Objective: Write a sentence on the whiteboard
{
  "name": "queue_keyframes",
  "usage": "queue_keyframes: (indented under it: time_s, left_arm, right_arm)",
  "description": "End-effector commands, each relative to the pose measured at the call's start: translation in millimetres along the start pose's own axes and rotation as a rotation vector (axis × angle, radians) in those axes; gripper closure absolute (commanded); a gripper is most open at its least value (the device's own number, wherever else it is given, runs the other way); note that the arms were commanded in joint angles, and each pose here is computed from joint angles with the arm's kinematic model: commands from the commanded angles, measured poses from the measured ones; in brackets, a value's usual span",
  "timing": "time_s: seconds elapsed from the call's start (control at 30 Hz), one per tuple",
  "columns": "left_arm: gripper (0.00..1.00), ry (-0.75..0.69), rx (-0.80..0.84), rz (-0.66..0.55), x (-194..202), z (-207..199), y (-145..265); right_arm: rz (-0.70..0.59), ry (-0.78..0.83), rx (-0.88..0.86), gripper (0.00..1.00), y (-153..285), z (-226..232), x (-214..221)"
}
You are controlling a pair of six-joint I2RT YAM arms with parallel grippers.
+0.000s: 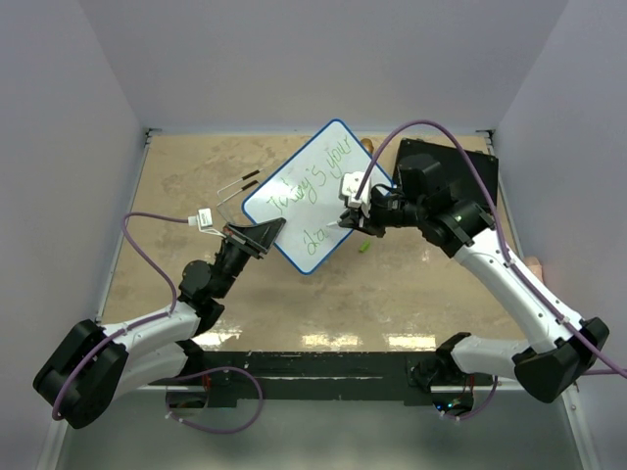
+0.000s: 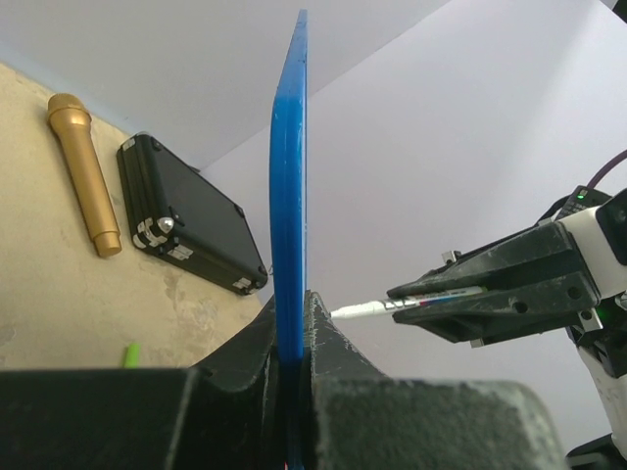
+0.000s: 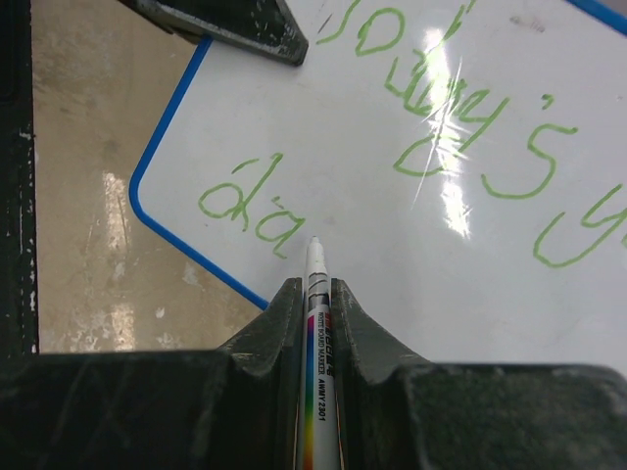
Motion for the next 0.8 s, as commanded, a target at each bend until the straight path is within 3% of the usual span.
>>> queue_keyframes:
  time_s: [0.0,0.77]
  left_arm:
    - [1.0,0.038,0.207,-0.171,-35,-41,-2]
    - [1.0,0.037,0.204,-0.181,-37,-40,0]
  right_arm:
    - [-0.082,0.028,0.027,1.0,2,-9,-24]
    - [0.014,-0.004,0.005,1.0,-2,-1,7]
Point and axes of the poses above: each gripper's point midway between its finger pads, its own y axis back along the fingers, its own z axis along the line the jaws close on, x = y × z, the point moved 8 cm from there along y, back along the fingers, and after that the axes turned 10 degrees about -y, right-handed, at the moved point
